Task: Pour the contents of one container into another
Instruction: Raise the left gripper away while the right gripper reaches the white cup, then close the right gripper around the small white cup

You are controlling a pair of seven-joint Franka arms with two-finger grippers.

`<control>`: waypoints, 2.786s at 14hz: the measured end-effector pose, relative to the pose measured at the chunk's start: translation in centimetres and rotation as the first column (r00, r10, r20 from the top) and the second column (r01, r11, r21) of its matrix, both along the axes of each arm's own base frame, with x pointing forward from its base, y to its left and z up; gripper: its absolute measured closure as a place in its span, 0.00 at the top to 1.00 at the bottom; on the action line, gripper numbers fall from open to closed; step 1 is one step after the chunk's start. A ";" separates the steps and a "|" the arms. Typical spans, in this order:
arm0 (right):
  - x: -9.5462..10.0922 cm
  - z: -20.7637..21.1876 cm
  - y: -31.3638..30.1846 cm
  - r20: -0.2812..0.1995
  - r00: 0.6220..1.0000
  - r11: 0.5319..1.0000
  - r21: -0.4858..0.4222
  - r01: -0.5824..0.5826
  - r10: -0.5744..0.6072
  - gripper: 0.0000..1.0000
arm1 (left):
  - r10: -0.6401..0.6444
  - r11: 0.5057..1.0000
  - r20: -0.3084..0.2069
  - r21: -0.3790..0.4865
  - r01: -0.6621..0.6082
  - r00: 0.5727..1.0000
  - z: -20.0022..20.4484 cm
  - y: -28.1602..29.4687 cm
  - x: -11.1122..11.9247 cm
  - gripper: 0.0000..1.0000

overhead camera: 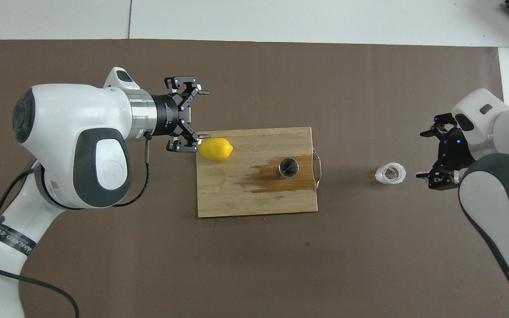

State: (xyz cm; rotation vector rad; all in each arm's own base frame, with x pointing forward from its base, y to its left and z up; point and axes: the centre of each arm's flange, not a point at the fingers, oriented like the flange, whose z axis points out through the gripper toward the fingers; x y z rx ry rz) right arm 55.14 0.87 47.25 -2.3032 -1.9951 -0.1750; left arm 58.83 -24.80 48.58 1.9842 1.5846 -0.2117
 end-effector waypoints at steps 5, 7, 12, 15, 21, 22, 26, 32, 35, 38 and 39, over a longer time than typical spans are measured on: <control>1.3 -7.1 -3.6 0.010 0.995 0.994 0.048 -0.096 0.095 1.00 | -0.123 0.968 0.143 0.234 0.087 0.982 2.4 3.5 2.0 1.00; 1.1 -9.0 -3.8 0.006 0.992 0.989 0.073 -0.130 0.130 1.00 | -0.165 0.941 0.174 0.323 0.102 0.971 3.7 5.0 2.7 1.00; -1.0 -14.4 -4.4 0.022 0.986 0.978 0.130 -0.164 0.163 1.00 | -0.443 0.800 0.166 0.517 0.305 0.881 6.1 9.5 3.9 1.00; -1.9 -15.8 -4.4 0.004 0.987 0.979 0.131 -0.158 0.159 1.00 | -0.699 0.589 0.063 0.616 0.523 0.712 5.3 12.1 3.8 1.00; -2.2 -17.2 -4.4 0.012 0.986 0.977 0.131 -0.167 0.167 1.00 | -0.910 0.211 -0.148 0.639 0.740 0.388 6.6 13.0 2.0 1.00; -2.2 -17.7 -4.4 0.012 0.986 0.976 0.143 -0.166 0.166 1.00 | -0.921 0.176 -0.169 0.624 0.762 0.351 7.7 13.2 1.4 1.00; -2.3 -20.0 -4.3 0.035 0.983 0.958 0.218 -0.184 0.181 1.00 | -0.947 0.060 -0.226 0.574 0.817 0.229 11.4 13.5 -1.4 1.00; -2.3 -20.4 -4.5 0.041 0.984 0.957 0.230 -0.178 0.173 0.96 | -0.940 0.048 -0.264 0.522 0.852 0.215 12.1 14.3 -3.9 1.00; -2.1 -19.9 -4.6 0.050 0.985 0.957 0.231 -0.175 0.168 0.63 | -0.920 0.160 -0.231 0.517 0.841 0.317 12.3 15.5 -3.8 1.00; -1.7 -19.3 -4.7 0.065 0.987 0.956 0.247 -0.157 0.145 0.51 | -0.918 0.170 -0.225 0.523 0.835 0.328 13.6 16.1 -4.2 1.00; -1.4 -19.0 -4.7 0.073 0.987 0.956 0.245 -0.159 0.146 0.51 | -0.922 0.157 -0.228 0.519 0.840 0.313 13.9 16.1 -4.4 1.00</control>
